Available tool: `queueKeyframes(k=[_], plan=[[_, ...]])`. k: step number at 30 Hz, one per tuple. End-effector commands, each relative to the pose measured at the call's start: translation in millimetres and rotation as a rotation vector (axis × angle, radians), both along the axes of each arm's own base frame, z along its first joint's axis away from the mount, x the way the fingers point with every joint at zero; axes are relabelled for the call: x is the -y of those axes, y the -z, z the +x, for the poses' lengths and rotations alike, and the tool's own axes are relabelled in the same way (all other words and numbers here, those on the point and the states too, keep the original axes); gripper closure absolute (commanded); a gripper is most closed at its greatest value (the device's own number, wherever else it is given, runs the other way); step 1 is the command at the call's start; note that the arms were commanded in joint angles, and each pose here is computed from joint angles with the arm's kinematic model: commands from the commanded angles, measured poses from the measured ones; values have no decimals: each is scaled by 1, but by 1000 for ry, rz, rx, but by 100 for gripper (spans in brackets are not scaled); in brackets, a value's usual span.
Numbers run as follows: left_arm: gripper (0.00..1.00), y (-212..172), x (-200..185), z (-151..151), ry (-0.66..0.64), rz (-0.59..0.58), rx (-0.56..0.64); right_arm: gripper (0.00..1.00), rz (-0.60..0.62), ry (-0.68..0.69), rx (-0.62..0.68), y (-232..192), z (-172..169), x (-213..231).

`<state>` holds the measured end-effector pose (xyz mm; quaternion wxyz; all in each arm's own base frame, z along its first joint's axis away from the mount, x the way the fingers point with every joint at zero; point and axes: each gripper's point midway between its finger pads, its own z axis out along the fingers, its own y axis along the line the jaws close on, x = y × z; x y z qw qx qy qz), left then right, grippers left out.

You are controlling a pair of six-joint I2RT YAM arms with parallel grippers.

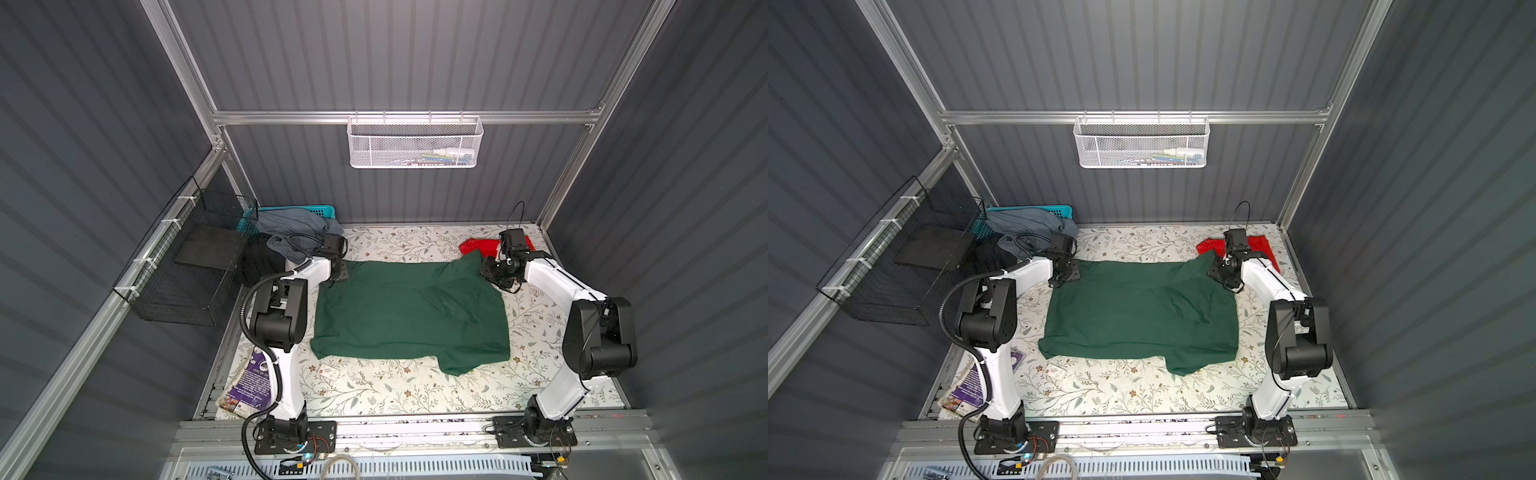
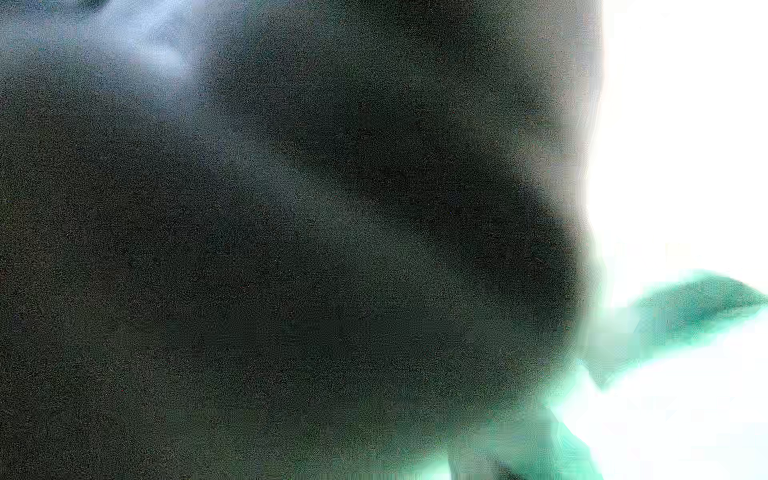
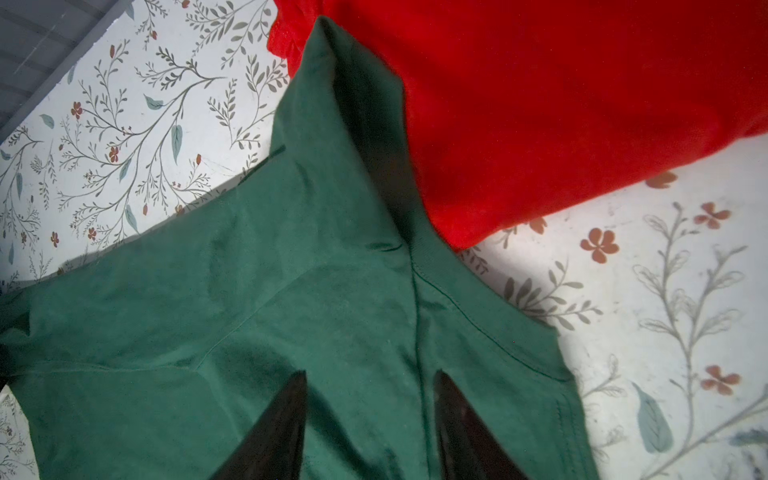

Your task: Fold and stack the t-shirts

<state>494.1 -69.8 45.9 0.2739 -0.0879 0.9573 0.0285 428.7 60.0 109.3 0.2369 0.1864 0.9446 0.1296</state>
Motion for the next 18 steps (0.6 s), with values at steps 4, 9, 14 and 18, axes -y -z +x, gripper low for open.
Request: queueKeyframes(k=[4, 9, 14, 18], plan=[[53, -18, -6, 16, -15, 28, 73, 49, 6, 5, -12, -1, -1, 2], [53, -17, -2, 23, -2, 14, 79, 50, 11, 4, -16, 1, -1, 1], [50, -16, 4, 26, 9, -19, 93, 49, 7, 7, -17, 1, -1, 2], [45, -14, 11, 28, 29, -52, 98, 49, 8, 7, -23, 3, -2, 2]])
